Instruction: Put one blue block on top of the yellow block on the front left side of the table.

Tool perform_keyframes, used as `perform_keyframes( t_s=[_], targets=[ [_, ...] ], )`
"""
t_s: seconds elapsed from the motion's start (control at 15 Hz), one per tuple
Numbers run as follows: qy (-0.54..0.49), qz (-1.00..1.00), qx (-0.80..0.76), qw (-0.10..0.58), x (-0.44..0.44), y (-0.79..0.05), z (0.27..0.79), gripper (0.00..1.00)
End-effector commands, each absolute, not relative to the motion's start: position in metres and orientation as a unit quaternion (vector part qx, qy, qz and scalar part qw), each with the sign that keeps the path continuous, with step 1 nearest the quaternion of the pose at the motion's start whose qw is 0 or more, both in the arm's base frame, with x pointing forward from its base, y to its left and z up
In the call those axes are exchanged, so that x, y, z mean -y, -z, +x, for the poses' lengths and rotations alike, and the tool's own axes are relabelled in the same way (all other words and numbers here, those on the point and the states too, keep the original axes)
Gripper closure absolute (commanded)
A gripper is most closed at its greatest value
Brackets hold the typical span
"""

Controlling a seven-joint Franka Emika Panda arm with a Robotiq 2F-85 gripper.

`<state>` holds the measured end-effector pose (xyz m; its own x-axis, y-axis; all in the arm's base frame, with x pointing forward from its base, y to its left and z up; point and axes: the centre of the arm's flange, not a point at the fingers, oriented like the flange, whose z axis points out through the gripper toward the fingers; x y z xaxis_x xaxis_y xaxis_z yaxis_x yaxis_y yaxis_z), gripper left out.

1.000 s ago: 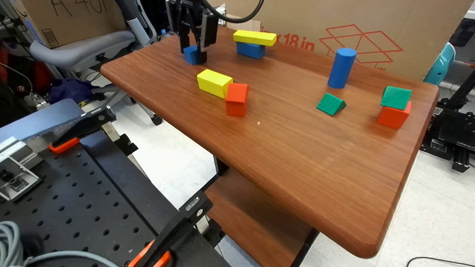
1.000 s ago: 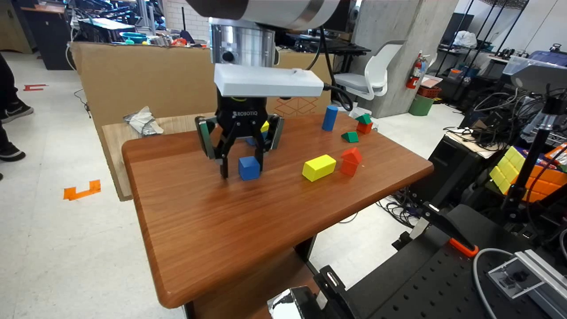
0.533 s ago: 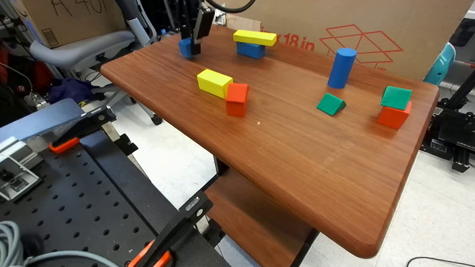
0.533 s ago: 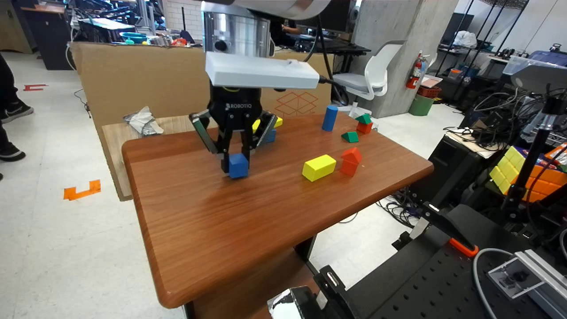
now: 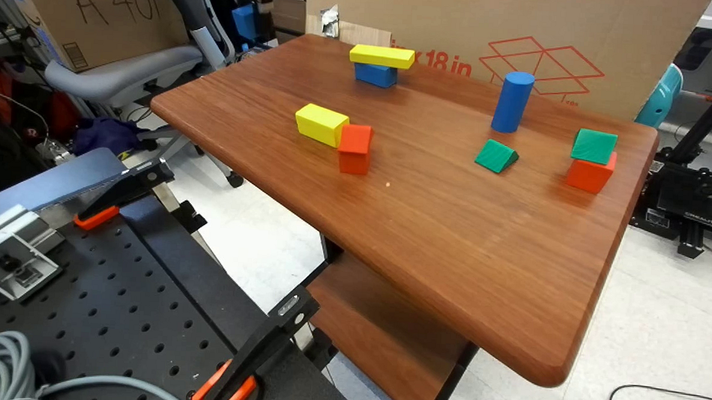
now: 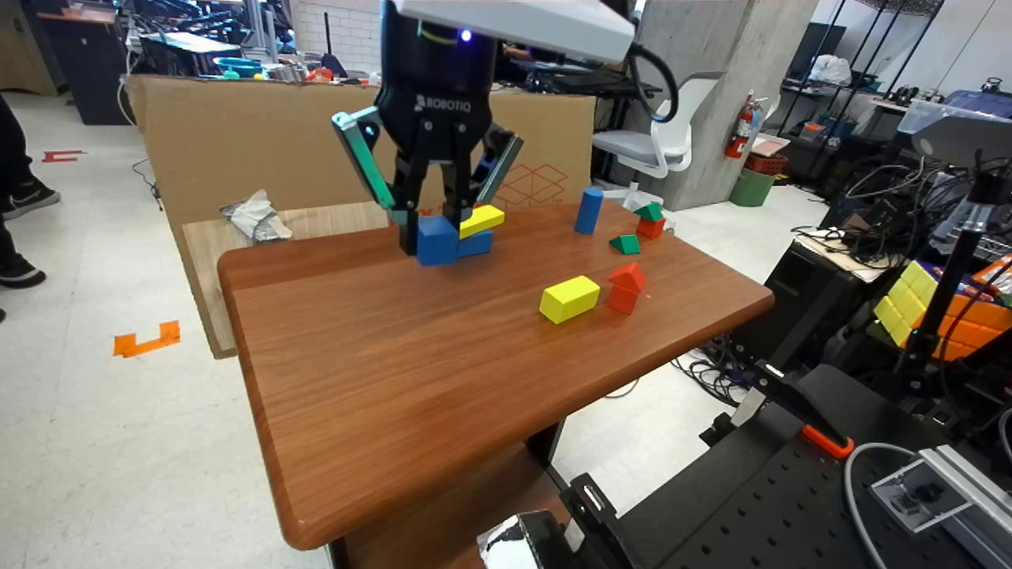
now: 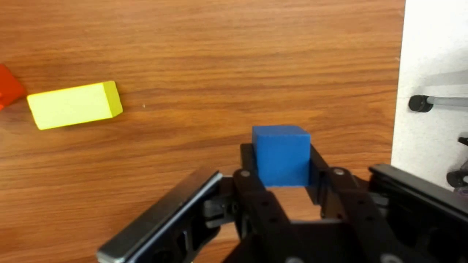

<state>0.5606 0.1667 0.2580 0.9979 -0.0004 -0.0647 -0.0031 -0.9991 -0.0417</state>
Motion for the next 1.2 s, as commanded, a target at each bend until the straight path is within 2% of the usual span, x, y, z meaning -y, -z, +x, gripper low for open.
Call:
perform_keyframes(
  t_s=[0.0, 0.53, 1.13],
  targets=[
    [-0.030, -0.999, 0.007, 0.019, -0.137, -0.287, 0.530, 0.92],
    [-0.051, -0.999, 0.011, 0.011, -0.047, -0.284, 0.552, 0.92],
    [-0.105, -0.993, 0.038, -0.037, -0.035, -0.233, 0.545, 0.92]
  ],
)
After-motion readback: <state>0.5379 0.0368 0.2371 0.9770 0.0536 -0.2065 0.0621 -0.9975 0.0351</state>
